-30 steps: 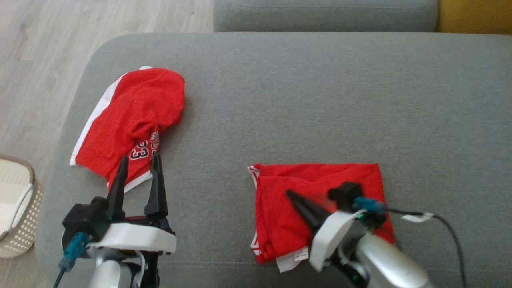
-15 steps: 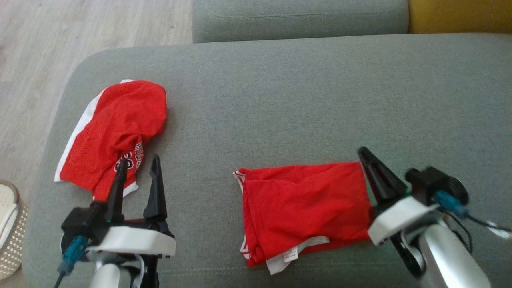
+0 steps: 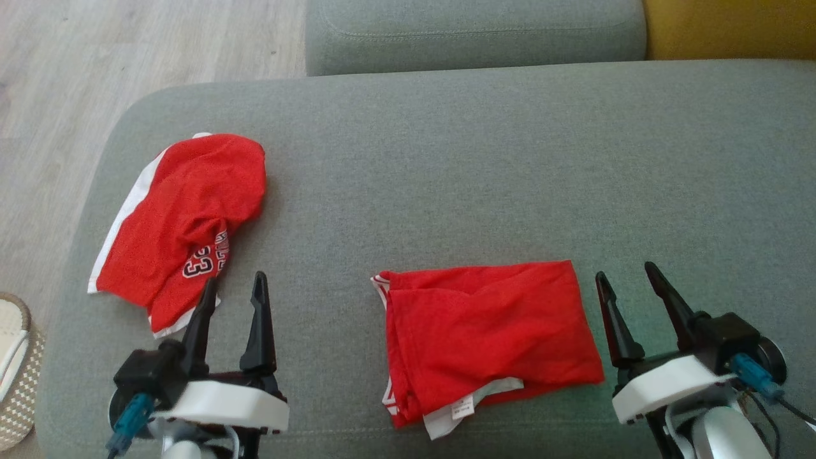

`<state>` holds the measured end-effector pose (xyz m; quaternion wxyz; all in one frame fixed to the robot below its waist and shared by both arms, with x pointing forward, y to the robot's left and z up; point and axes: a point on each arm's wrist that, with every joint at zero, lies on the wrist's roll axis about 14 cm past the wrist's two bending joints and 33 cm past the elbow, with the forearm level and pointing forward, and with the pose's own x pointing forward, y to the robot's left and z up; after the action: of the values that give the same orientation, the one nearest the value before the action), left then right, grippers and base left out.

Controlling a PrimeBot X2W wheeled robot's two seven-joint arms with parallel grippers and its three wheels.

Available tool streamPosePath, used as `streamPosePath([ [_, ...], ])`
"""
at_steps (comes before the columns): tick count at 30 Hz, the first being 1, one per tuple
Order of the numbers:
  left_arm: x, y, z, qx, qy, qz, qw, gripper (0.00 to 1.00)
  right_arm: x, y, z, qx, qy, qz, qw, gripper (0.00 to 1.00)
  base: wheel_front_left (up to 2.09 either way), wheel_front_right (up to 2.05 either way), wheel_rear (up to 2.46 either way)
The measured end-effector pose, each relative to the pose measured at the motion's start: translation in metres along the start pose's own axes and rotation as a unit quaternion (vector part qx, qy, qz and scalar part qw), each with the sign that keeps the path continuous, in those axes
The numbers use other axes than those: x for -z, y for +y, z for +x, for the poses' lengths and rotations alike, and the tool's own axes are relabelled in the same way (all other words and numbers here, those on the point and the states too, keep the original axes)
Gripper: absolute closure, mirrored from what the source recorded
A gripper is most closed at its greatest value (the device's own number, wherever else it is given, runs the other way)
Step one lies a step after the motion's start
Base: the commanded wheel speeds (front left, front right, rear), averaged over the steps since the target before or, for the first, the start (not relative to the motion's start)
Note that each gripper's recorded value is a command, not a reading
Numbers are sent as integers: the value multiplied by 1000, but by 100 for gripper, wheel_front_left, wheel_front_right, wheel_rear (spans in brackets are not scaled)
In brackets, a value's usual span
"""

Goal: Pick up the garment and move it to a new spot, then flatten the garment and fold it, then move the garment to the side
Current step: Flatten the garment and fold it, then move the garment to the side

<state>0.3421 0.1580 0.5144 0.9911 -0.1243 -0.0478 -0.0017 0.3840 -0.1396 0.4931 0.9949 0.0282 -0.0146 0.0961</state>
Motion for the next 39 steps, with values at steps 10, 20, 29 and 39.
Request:
streamPosePath([
  [10, 6, 0, 3, 1, 9, 4, 1000, 0, 17, -2, 0, 8, 28, 28, 999, 0, 0, 0, 0],
  [20, 17, 6, 17, -4, 25, 6, 1000, 0, 77, 15, 10, -3, 154, 99, 983, 0, 0, 0, 0],
  [29, 21, 10, 22, -8, 31, 12, 999, 0, 107, 14, 13, 3, 208, 110, 972, 0, 0, 0, 0],
  [39, 23, 10, 29, -6, 32, 13, 999, 0, 118, 34, 21, -40, 234, 78, 968, 100, 0, 0, 0],
])
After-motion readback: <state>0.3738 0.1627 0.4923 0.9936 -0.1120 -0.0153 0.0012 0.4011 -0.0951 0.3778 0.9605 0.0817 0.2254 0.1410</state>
